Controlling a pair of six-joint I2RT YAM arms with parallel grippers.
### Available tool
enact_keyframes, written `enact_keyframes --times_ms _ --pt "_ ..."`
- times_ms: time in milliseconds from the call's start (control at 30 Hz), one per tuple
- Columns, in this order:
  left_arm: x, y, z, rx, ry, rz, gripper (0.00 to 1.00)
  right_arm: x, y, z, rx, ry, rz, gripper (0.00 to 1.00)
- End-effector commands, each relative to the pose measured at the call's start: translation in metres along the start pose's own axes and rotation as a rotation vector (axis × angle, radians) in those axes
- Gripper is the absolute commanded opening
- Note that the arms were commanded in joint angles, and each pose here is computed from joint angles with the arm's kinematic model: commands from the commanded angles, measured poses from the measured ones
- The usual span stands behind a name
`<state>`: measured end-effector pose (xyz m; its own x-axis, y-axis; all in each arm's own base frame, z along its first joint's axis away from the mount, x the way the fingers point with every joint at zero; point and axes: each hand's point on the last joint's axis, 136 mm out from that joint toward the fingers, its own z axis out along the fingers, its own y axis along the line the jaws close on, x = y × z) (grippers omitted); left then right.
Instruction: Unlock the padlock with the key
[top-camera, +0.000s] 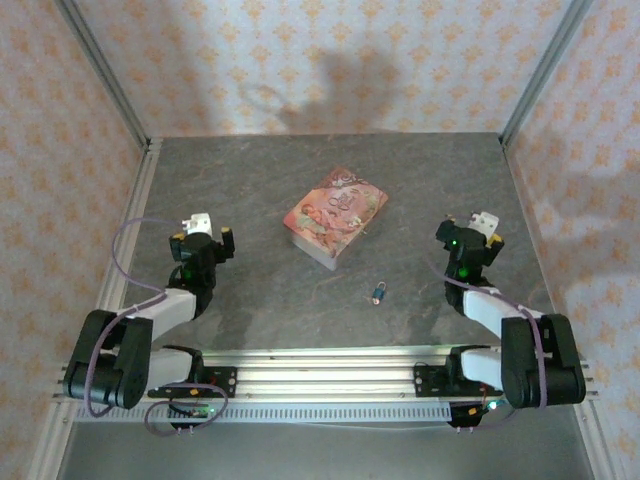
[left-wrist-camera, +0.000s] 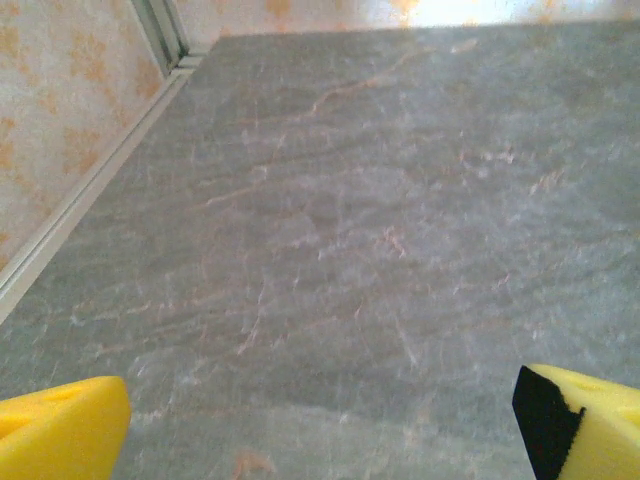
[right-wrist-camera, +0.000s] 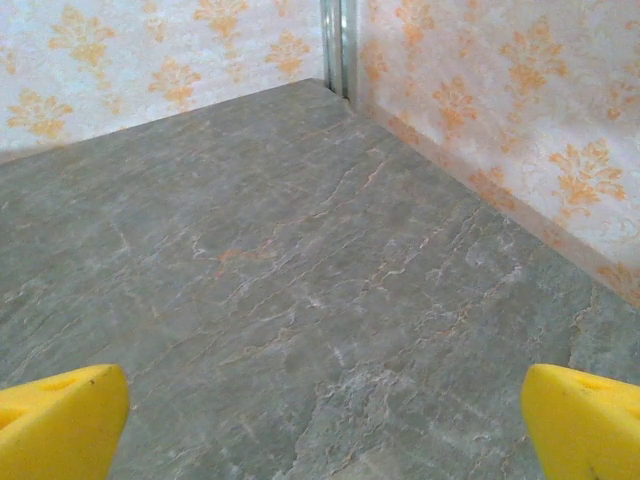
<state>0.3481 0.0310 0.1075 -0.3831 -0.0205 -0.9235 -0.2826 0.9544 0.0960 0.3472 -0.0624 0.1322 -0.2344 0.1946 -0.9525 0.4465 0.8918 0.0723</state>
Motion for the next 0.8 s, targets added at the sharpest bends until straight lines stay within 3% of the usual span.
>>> enact_keyframes --times_ms 0,200,333,767 --pt "-0.026 -0.003 0.005 0.018 -0.121 -0.037 1.0 -0.006 0.018 0.005 -0.099 -0.028 0.019 0.99" --pt "-0.004 -0.018 0.027 0.061 -0.058 0.008 1.0 0.019 0.019 0.017 -0.096 -0.018 0.017 0.99" --pt "-0.004 -0.019 0.041 0.071 0.01 -0.001 1.0 0.033 0.022 0.038 -0.05 0.061 -0.021 0.99" --pt "-0.004 -0.017 0.042 0.075 0.012 -0.012 1.0 0.031 0.027 0.037 -0.059 0.063 -0.039 0.99"
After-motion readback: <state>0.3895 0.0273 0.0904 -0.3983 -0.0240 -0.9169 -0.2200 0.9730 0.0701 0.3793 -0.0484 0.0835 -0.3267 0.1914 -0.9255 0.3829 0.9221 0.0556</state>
